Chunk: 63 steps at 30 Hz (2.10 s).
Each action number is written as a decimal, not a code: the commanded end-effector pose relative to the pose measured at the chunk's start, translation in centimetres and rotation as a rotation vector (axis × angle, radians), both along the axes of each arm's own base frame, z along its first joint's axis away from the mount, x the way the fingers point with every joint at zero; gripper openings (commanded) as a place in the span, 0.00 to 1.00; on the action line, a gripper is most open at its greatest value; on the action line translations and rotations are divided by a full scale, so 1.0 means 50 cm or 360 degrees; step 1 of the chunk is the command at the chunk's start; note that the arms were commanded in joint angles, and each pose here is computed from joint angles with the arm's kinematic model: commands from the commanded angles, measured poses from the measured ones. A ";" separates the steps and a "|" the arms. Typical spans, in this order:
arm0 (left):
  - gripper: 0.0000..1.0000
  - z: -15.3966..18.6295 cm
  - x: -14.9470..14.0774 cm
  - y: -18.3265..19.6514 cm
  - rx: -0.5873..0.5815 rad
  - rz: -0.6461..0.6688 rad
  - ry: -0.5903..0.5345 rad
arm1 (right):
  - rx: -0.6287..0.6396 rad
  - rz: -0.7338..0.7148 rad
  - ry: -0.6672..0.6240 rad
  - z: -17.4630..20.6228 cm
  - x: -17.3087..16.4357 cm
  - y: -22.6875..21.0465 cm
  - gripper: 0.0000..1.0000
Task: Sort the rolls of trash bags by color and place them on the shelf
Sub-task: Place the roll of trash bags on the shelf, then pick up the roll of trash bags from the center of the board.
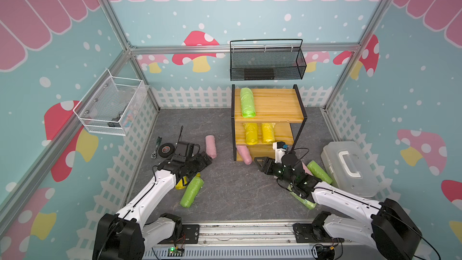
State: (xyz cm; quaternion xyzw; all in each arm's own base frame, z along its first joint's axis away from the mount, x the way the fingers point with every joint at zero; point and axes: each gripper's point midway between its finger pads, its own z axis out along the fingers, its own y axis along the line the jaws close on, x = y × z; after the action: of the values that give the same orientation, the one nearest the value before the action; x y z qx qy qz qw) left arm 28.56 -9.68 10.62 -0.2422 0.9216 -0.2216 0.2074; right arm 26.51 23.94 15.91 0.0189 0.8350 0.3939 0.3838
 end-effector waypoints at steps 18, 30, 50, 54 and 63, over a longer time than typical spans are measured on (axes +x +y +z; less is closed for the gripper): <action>0.87 -0.045 0.312 0.023 0.0363 -0.0309 0.0025 | -0.0239 0.0143 0.0032 -0.040 -0.197 -0.150 0.68; 0.86 -0.107 0.344 0.028 0.0604 -0.0347 0.0107 | -0.0259 0.0167 0.0082 -0.057 -0.198 -0.144 0.68; 0.44 -0.190 0.346 0.025 0.0575 -0.0288 0.0289 | -0.0284 0.0165 0.0076 -0.046 -0.204 -0.152 0.67; 0.22 -0.187 0.320 0.025 0.0542 -0.0259 0.0317 | -0.0365 0.0067 0.0109 -0.052 -0.197 -0.177 0.66; 0.00 -0.104 0.228 -0.004 0.0310 -0.0184 0.0200 | -0.0724 -0.0034 -0.0171 0.007 -0.185 -0.256 0.75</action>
State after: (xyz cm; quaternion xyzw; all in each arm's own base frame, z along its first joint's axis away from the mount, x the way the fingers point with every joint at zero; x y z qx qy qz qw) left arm 41.77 -8.88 3.22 -0.1635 0.9709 -0.0871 0.1516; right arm 17.12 12.96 15.06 -0.0493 0.8874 0.2448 0.3876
